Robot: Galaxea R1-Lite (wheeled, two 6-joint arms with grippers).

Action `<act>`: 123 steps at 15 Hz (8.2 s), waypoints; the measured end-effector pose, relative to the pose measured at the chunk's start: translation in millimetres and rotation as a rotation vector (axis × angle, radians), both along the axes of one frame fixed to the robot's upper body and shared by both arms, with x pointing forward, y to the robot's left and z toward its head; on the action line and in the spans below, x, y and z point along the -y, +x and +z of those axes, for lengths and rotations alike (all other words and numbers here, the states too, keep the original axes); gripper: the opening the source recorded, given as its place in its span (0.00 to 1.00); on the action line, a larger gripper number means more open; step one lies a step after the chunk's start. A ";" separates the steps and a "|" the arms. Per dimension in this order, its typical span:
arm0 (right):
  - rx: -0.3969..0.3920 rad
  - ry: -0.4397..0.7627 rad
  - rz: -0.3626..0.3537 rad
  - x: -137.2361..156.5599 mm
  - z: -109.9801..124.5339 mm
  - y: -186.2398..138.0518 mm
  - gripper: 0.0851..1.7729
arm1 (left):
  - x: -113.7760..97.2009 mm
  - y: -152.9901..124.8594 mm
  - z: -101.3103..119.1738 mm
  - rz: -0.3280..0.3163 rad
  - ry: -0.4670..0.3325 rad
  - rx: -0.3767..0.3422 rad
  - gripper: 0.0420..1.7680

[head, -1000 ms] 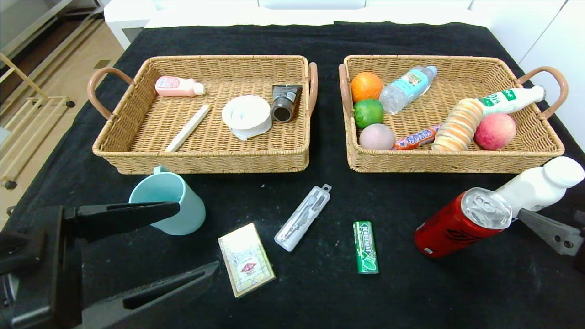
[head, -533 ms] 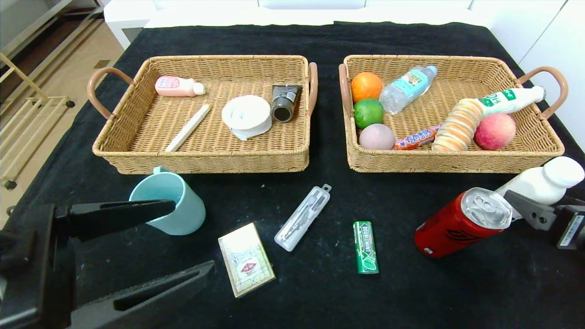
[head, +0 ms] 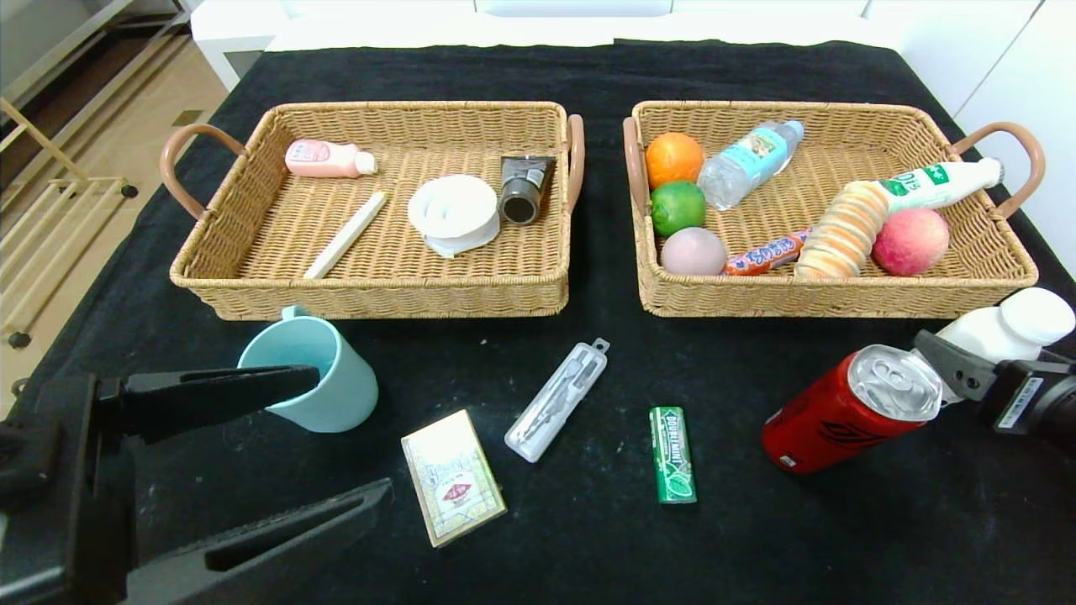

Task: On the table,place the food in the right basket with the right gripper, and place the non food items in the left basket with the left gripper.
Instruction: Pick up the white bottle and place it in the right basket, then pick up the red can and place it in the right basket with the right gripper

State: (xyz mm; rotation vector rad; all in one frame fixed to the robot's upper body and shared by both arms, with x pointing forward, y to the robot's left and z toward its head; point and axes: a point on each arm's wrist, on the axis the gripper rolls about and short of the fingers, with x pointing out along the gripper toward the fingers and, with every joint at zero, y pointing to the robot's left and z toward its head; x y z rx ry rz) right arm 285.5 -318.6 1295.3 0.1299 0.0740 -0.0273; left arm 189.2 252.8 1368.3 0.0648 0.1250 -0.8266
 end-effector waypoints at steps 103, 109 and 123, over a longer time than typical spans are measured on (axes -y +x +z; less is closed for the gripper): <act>0.112 -0.011 0.216 -43.7 107.4 57.3 0.93 | 4.1 7.5 -11.8 0.007 0.052 -0.036 0.97; 0.107 -0.013 0.206 -22.4 95.7 5.3 0.95 | 2.5 5.8 -9.7 0.007 0.048 -0.019 0.97; -0.033 -0.004 0.343 1.8 10.9 -108.0 0.96 | 2.1 4.8 -9.8 0.005 0.047 -0.019 0.97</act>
